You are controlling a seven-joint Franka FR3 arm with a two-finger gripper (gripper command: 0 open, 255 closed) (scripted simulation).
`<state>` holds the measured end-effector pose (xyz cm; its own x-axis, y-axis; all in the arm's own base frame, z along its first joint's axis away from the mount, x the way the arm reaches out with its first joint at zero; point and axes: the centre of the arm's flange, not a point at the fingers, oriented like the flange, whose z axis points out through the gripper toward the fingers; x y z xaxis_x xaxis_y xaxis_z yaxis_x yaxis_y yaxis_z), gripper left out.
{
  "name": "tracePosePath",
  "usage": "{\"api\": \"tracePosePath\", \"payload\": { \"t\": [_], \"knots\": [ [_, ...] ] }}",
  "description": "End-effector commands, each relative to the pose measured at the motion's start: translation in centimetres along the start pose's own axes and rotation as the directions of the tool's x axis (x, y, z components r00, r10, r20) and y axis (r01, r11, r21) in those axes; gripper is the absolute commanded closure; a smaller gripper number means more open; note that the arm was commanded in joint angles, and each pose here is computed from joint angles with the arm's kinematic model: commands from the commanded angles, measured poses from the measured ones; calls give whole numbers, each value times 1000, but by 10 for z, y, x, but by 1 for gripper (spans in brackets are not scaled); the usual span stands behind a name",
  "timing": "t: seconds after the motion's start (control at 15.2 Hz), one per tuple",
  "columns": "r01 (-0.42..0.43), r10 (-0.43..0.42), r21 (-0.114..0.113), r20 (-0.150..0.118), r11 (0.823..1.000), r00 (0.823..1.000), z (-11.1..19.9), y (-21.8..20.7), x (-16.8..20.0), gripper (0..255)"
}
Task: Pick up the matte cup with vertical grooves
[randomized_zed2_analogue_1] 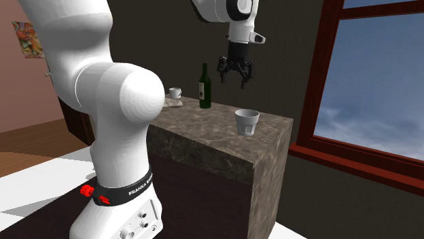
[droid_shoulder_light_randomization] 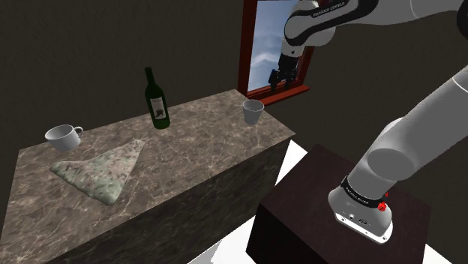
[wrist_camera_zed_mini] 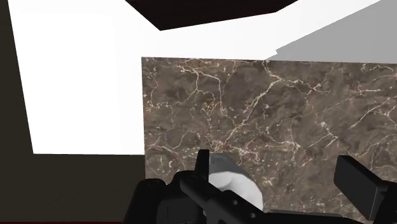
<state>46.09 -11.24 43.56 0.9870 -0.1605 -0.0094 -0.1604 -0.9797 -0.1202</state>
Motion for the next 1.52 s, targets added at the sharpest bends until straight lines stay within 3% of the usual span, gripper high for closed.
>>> {"api": "tracePosePath", "payload": {
  "t": [0.0,0.92,1.45],
  "knots": [
    [-2,2,5,-3,1000,1000,20,13,20,0],
    [-13,13,47,-14,999,1000,136,80,145,0],
    [-13,13,47,-14,999,1000,176,85,145,0]
  ]
}}
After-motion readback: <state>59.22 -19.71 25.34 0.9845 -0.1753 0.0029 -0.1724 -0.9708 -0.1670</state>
